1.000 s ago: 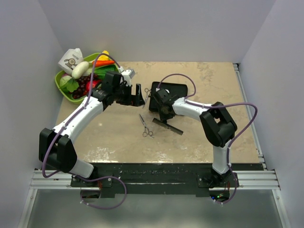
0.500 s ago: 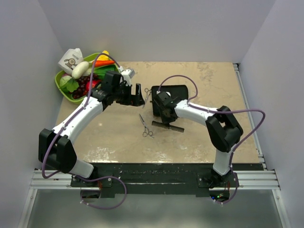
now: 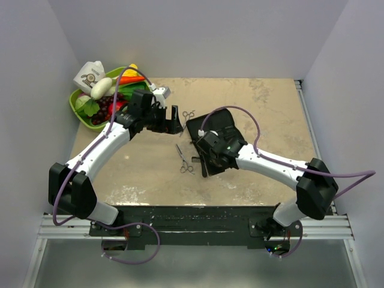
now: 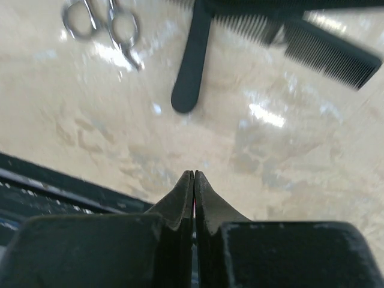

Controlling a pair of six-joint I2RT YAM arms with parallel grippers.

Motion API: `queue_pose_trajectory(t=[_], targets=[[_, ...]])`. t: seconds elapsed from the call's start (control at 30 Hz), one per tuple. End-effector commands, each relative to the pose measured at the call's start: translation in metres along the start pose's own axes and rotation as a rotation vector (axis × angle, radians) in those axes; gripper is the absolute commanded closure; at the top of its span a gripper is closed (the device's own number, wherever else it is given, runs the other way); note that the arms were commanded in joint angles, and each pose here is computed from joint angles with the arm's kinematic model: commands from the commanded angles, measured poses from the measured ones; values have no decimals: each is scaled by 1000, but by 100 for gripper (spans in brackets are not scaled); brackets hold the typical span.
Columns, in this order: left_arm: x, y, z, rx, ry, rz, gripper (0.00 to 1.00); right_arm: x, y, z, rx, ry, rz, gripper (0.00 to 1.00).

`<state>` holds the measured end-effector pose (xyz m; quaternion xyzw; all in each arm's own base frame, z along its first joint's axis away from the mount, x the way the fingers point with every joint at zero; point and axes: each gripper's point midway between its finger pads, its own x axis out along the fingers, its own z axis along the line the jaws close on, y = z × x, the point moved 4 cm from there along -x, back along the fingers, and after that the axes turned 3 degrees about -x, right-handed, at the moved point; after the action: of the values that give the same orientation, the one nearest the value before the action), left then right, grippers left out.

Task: Sort the hair-cutting tools
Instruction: Move the comb to the center of the board.

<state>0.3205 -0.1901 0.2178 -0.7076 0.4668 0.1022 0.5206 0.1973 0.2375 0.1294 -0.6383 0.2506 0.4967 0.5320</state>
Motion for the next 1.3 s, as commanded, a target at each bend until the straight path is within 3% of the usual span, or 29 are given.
queue_pose_trajectory(t=[0.0,0.1,0.23,0.27,0.5,0.83,1.27], targets=[[-2,-1,-5,12,29,-19,1,-12,32,2,34,-32,65,98],[-2,0,-5,11,26,-17,1,-16,45,3,21,-53,73,96],[-2,0,-4,10,23,-15,1,-15,44,5,42,-63,36,63],[-3,0,-4,12,22,-17,1,-14,39,7,46,-64,19,58],[-7,2,-4,14,17,-22,1,16,13,15,56,9,-25,43],[-15,5,-6,20,30,-36,1,54,-22,28,41,82,-78,37],[-19,6,-7,24,31,-43,1,76,-24,9,53,171,-84,38]])
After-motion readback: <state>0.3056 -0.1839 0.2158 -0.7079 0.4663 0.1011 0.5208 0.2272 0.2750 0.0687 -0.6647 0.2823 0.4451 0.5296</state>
